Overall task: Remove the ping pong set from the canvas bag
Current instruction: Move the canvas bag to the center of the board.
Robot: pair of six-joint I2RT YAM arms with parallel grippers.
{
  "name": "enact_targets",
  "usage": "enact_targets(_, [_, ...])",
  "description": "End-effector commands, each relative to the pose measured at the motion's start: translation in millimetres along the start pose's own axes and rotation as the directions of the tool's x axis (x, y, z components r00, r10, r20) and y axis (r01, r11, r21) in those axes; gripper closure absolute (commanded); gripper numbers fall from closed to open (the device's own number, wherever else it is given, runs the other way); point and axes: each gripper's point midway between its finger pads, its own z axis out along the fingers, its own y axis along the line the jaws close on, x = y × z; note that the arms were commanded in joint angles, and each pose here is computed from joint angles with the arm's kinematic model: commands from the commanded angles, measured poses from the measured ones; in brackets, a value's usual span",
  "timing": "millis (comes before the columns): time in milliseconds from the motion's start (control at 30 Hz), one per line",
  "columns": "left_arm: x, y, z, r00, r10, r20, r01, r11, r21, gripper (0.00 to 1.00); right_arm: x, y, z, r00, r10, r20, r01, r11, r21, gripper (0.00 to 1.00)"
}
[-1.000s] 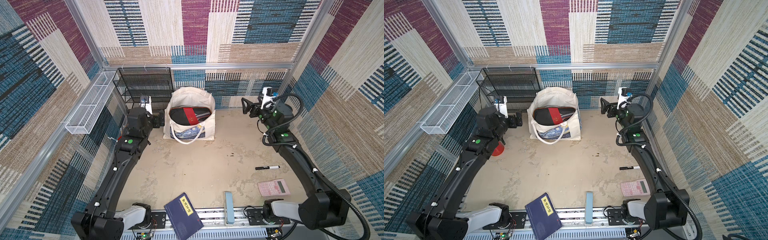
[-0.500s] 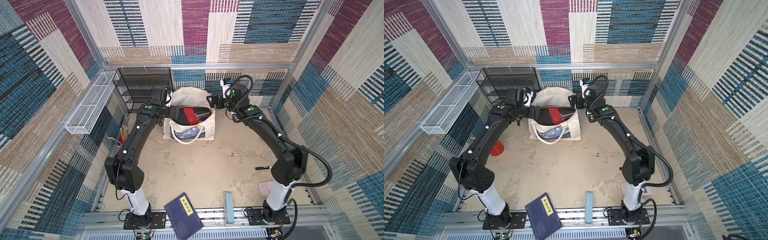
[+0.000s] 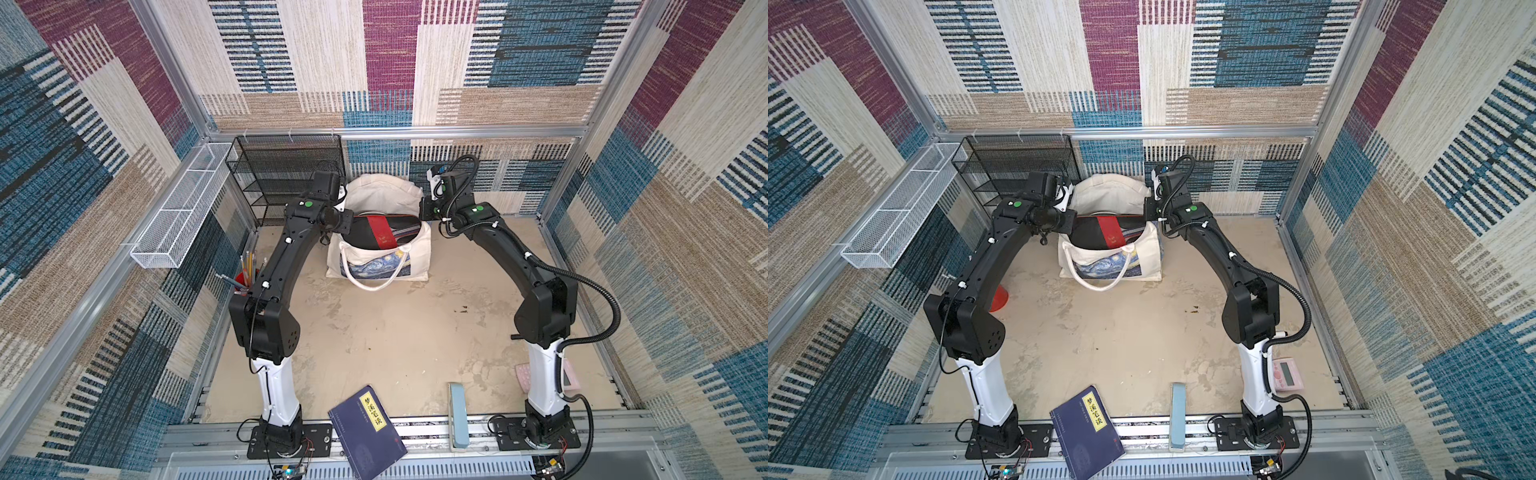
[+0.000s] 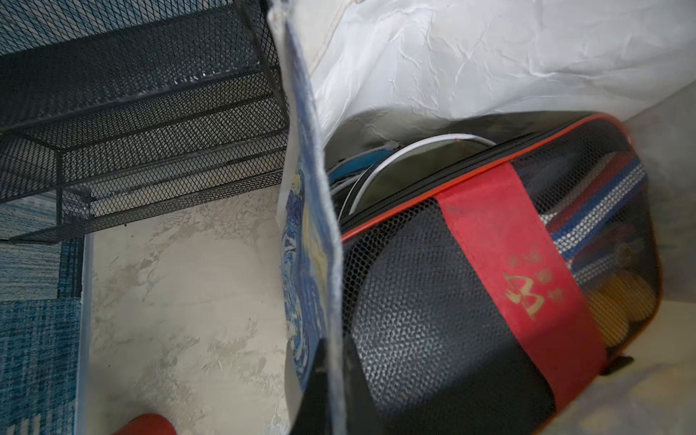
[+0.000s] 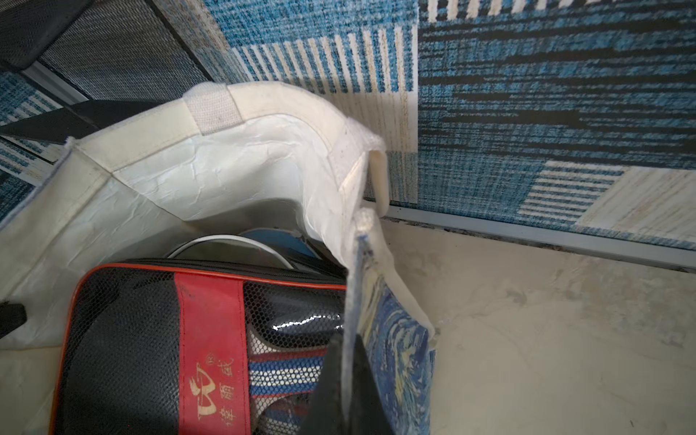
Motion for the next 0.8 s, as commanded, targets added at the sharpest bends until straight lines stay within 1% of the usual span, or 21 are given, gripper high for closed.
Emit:
enact_targets(0, [-5, -6, -20, 1.000, 0.002, 0.027, -0.003, 0.999, 0.047, 1.00, -16, 3, -21, 0.998, -0.055, 0.034, 0.055, 0.998, 0.018, 1.00])
enact_targets(133, [-9, -12, -55, 0.997, -0.009, 0.076, 0.003, 0.997, 0.080, 1.00, -29, 5, -49, 0.993, -0.100, 0.054, 0.099, 0.995, 0.029, 1.00])
enact_targets(200, [-6, -16, -72, 0.996, -0.013, 0.093, 0.004, 0.995, 0.099, 1.00, -33, 5, -65, 0.991, -0.116, 0.067, 0.114, 0.993, 0.034, 1.00])
enact_targets(267, [1, -22, -85, 0.995, -0.009, 0.099, -0.003, 0.993, 0.115, 1.00, -32, 6, -81, 0.989, -0.127, 0.075, 0.124, 0.992, 0.037, 1.00])
enact_targets(333, [14, -31, -91, 0.995, 0.026, 0.092, -0.038, 0.992, 0.123, 1.00, -27, 5, -93, 0.989, -0.124, 0.081, 0.121, 0.992, 0.040, 1.00])
enact_targets(433, [34, -41, -96, 0.994, 0.049, 0.096, -0.060, 0.992, 0.114, 1.00, -10, 4, -111, 0.992, -0.089, 0.085, 0.087, 0.996, 0.027, 1.00])
enact_targets(633, [81, -49, -109, 0.997, 0.009, 0.081, -0.019, 0.992, 0.128, 1.00, 41, -5, -149, 0.996, -0.012, 0.092, 0.011, 1.000, 0.015, 1.00])
enact_targets(767, [98, -52, -113, 0.997, 0.003, 0.076, -0.014, 0.989, 0.147, 1.00, 73, -9, -164, 0.997, 0.017, 0.080, -0.018, 1.000, 0.007, 1.00])
